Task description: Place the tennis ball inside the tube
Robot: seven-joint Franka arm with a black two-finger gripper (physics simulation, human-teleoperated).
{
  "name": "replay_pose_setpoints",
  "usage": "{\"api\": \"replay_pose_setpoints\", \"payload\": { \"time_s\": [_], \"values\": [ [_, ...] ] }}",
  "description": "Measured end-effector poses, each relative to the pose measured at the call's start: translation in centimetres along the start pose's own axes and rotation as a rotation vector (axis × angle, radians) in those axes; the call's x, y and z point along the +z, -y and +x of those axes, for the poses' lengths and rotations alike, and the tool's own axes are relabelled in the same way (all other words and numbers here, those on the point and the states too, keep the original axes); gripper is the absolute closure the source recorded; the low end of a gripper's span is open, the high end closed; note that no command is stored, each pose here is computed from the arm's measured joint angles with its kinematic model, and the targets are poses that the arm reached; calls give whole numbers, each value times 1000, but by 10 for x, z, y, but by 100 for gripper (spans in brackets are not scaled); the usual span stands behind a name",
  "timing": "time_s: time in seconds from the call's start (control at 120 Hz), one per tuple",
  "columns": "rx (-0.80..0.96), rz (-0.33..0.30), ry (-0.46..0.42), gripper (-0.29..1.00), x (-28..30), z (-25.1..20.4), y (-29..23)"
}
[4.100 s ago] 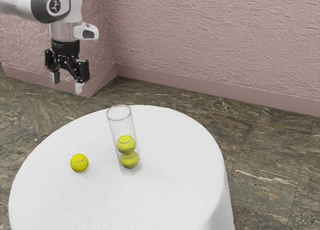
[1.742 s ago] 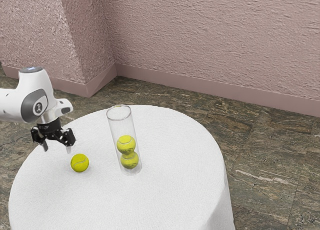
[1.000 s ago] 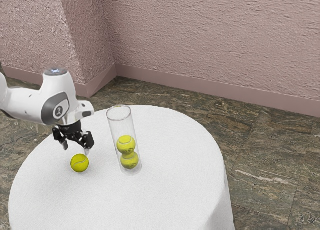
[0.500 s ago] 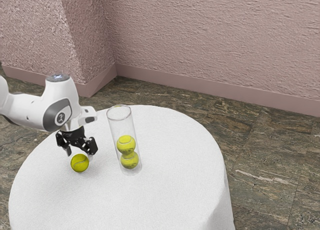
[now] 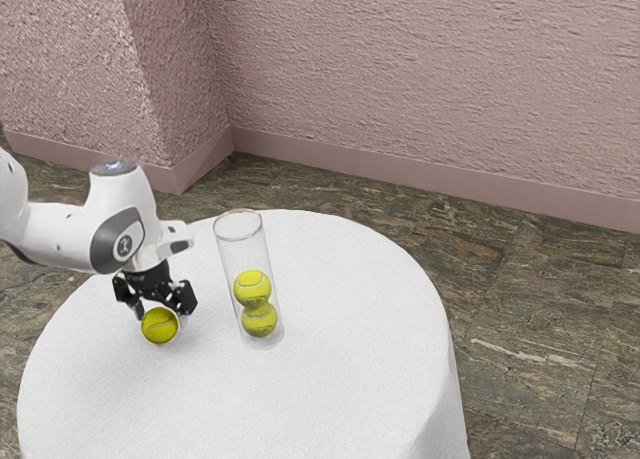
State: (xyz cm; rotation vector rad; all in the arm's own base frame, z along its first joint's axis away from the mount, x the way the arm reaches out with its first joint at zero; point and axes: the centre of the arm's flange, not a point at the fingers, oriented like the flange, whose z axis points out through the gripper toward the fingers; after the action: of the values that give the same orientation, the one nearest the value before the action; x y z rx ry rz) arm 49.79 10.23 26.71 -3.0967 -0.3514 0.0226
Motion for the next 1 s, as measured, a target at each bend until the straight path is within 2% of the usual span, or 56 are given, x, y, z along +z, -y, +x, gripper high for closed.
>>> {"api": "replay_pose_setpoints", "payload": {
  "time_s": [0.45,0.717,1.0],
  "values": [
    [-58,-42,-6,1,20,-1,13],
    [-52,-49,-12,22,21,0,14],
    [-26,-45,-37,35,10,4,10]
  ]
}}
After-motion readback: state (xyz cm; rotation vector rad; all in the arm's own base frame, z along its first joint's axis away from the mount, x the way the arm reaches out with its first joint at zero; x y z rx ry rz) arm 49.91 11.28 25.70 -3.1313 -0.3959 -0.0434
